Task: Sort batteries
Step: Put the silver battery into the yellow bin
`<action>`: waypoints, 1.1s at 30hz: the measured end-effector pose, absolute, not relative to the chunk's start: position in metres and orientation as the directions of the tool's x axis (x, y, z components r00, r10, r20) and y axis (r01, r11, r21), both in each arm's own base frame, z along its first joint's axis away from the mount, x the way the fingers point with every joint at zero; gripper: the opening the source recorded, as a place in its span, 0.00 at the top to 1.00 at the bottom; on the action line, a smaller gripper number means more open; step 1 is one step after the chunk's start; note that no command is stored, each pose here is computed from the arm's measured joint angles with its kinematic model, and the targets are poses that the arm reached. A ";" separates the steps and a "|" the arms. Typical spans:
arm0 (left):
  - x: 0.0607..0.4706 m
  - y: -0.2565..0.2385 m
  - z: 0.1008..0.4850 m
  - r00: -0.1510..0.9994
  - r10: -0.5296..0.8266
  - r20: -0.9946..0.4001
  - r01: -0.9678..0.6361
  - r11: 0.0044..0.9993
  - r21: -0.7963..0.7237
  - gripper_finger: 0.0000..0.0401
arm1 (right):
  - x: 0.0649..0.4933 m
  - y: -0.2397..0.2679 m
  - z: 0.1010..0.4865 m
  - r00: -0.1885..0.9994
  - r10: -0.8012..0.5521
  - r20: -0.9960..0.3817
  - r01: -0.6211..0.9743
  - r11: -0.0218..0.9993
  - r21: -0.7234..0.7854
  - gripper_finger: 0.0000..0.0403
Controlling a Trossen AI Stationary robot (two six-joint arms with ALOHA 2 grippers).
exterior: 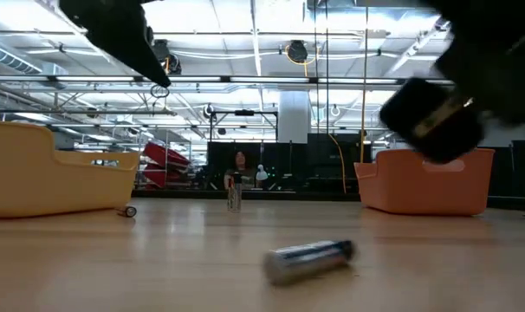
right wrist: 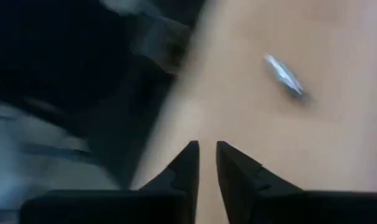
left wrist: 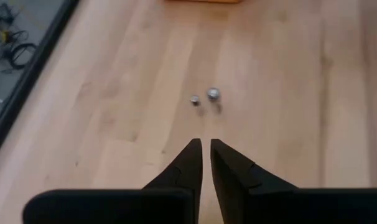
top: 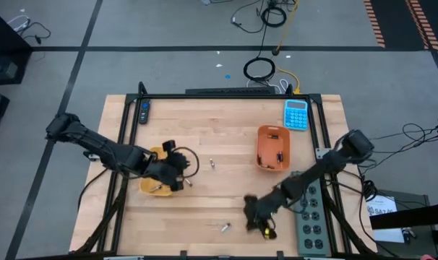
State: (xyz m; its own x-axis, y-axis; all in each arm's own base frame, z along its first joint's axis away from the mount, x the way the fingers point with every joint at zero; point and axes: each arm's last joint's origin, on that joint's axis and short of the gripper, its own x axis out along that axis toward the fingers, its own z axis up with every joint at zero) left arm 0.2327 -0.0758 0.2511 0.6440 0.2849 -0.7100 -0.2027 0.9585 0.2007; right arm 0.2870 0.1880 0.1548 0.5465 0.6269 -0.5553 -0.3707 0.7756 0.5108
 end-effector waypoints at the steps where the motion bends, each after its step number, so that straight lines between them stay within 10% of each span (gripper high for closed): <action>1: 0.233 -0.072 0.251 0.640 0.294 -0.709 -0.217 0.955 0.200 0.89 | 0.287 0.198 0.159 0.537 0.677 -0.503 -0.397 0.729 0.557 0.91; 15: 0.228 -0.037 0.263 0.600 0.432 -0.674 -0.490 0.864 0.118 0.89 | 0.307 0.283 0.081 0.479 0.518 -0.709 -0.249 0.855 0.456 0.99; 33: 0.213 -0.049 0.274 0.652 0.349 -0.674 -0.488 0.873 -0.020 0.89 | 0.314 0.292 0.082 0.475 0.407 -0.780 -0.290 0.909 0.298 1.00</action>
